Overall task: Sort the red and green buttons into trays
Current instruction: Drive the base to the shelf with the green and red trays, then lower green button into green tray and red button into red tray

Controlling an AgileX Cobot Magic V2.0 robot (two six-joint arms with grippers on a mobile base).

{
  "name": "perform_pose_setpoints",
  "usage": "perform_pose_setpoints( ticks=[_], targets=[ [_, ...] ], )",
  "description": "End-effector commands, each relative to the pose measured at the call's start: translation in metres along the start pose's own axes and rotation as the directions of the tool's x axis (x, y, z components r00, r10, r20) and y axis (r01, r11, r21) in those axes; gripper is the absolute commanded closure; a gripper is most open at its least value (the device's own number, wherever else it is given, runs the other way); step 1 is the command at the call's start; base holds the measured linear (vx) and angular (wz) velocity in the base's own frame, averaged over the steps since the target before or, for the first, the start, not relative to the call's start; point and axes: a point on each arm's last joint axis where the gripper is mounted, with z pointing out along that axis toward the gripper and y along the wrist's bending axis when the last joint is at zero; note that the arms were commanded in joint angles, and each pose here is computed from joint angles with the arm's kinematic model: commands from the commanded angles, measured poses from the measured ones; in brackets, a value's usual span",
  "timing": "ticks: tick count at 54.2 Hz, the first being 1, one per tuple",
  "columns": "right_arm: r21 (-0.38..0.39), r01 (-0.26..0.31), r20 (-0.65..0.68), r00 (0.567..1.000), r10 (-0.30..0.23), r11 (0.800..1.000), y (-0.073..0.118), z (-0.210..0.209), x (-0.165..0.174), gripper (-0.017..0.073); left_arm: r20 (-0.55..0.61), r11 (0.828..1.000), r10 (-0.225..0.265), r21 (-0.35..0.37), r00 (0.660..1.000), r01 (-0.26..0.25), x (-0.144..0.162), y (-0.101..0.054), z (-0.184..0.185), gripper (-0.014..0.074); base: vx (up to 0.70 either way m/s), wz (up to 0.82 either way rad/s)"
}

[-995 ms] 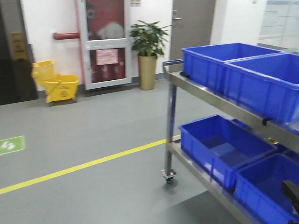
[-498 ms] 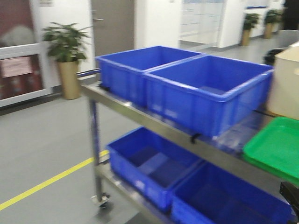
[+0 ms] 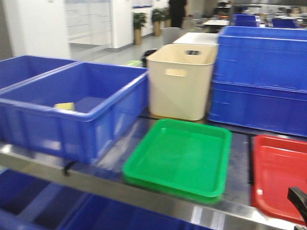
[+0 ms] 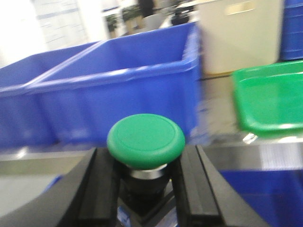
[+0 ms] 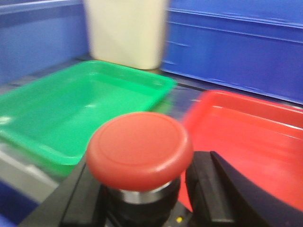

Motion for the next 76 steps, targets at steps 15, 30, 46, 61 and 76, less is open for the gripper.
perform_pose_setpoints(
  ticks=[15,30,46,61,76],
  targets=[
    [-0.035,0.006,0.061,0.998,-0.004,0.999,0.0029,-0.0015,-0.0134,0.0557,0.107,1.0,-0.019,0.025,0.994,0.016,-0.0177,-0.0008,-0.0016,0.0594,0.15,-0.57],
    [-0.034,0.006,0.061,0.998,-0.004,0.999,0.0028,-0.0015,-0.0133,0.0557,0.107,1.0,-0.019,0.025,0.994,0.016,-0.0177,-0.0008,-0.0016,0.0594,0.09,-0.36],
    [-0.032,0.006,0.06,0.998,-0.004,0.999,0.0024,-0.0015,-0.0133,0.0557,0.107,1.0,-0.019,0.025,0.994,0.016,-0.0177,-0.0008,-0.0016,0.0594,0.04,-0.15],
    [-0.033,0.006,0.061,0.998,-0.004,0.999,0.0024,-0.0015,-0.0134,0.0557,0.107,1.0,-0.019,0.025,0.994,0.016,-0.0177,-0.0008,-0.0016,0.0594,0.01,-0.02],
    [-0.064,0.007,0.082,0.997,-0.002,0.998,0.0052,-0.0017,-0.0153,0.0557,0.109,1.0,-0.02,0.026,0.994,0.017,-0.018,-0.0009,-0.0017,0.0594,0.0,0.0]
  ],
)
